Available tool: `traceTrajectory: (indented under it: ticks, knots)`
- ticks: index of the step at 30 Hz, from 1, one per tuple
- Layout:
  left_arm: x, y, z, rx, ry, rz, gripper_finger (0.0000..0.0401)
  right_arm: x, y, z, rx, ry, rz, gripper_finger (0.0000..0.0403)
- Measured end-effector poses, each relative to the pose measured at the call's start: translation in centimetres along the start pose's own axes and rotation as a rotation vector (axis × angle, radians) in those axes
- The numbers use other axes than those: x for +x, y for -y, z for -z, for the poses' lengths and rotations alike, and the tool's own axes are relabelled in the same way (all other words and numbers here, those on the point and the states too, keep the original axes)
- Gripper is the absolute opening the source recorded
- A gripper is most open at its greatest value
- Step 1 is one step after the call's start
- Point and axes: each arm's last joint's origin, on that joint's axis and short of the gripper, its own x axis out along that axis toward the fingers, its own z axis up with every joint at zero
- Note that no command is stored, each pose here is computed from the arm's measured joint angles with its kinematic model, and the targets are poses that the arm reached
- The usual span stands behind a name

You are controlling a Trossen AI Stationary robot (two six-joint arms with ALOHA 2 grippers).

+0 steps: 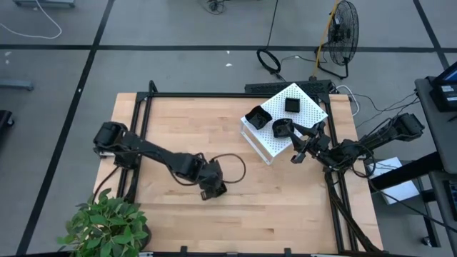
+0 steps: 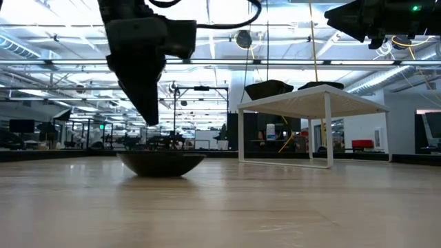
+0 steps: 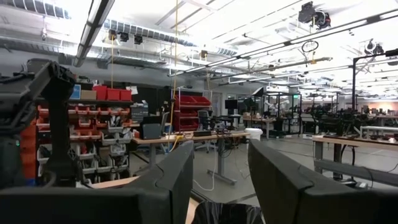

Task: Pick & Place Mini shaped plates
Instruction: Stack the black leaf shaped plate on top of the black leaf shaped plates on the shelf

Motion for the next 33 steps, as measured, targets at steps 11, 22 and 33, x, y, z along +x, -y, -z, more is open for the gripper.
traceTrajectory:
  ticks: [11, 22, 33]
  knots:
    - [3.4, 0.6, 0.0, 0.508, -0.004, -0.14, 0.0181, 0.0, -0.2, 0.3, 0.016, -0.025, -0.013, 0.0141]
    - [5.1, -0.4, -2.6, 0.664, 0.07, 0.092, 0.0182, 0.0, -0.2, 0.5, 0.032, -0.037, -0.018, 0.0141]
    - [6.6, -2.0, -3.0, 0.626, 0.004, 0.112, 0.0161, 0.0, -0.4, 0.8, 0.045, -0.059, -0.027, 0.0141]
